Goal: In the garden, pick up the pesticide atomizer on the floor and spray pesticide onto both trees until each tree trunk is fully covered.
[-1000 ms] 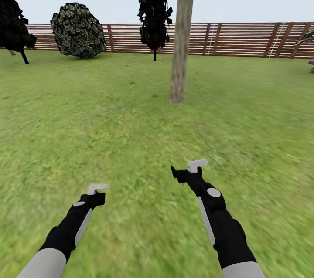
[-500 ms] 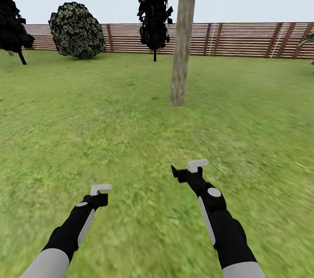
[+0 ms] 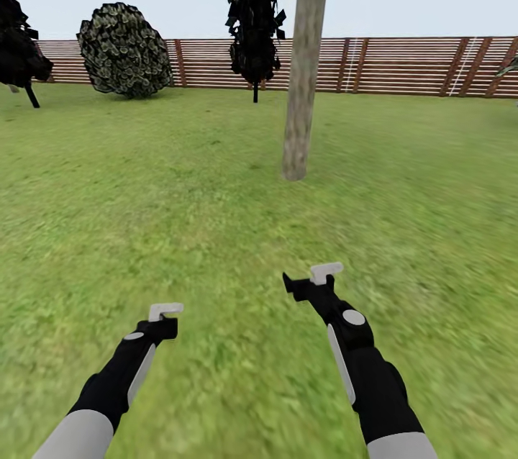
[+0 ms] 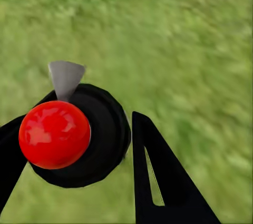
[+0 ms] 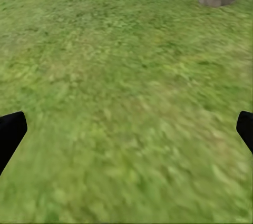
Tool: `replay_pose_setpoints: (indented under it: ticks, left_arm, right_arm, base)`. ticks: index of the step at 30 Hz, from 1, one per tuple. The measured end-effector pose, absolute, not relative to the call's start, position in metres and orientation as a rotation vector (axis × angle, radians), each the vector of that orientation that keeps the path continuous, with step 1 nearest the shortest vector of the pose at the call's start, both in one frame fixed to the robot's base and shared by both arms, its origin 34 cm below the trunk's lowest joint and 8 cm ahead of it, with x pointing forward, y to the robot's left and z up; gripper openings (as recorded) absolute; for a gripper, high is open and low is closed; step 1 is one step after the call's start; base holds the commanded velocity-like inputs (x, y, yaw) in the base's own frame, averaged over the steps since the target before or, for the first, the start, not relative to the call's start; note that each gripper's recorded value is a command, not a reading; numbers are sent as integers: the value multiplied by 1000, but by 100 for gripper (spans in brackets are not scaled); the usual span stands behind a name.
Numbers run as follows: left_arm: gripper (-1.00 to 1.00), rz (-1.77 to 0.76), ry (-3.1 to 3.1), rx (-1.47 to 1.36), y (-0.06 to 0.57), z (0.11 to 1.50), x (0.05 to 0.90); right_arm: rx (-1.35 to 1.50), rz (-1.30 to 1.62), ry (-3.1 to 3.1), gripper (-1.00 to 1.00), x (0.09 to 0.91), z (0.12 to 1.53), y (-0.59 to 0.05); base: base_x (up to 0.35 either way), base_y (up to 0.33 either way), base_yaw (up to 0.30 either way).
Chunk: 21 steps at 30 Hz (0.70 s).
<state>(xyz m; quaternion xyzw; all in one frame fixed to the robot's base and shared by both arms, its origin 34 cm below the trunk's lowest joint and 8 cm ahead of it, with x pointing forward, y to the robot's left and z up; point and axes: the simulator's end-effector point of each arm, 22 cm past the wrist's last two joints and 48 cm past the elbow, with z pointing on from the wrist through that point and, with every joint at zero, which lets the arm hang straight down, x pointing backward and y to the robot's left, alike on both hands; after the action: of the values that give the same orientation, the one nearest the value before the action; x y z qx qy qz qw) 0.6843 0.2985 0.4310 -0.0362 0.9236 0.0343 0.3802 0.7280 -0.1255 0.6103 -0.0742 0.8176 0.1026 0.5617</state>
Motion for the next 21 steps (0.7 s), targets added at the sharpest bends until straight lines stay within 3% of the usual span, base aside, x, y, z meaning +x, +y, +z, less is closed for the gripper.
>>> replay_pose_setpoints:
  ticks: [17, 21]
  left_arm:
    - [-100, 85, 2359, -93, 298, 431, 684]
    - [-100, 85, 2360, -93, 297, 430, 684]
  right_arm:
    - [-175, 237, 1927, 100, 728, 610, -126]
    - [-175, 237, 1928, 100, 728, 610, -126]
  base:
    - [339, 0, -1]
    - [339, 0, -135]
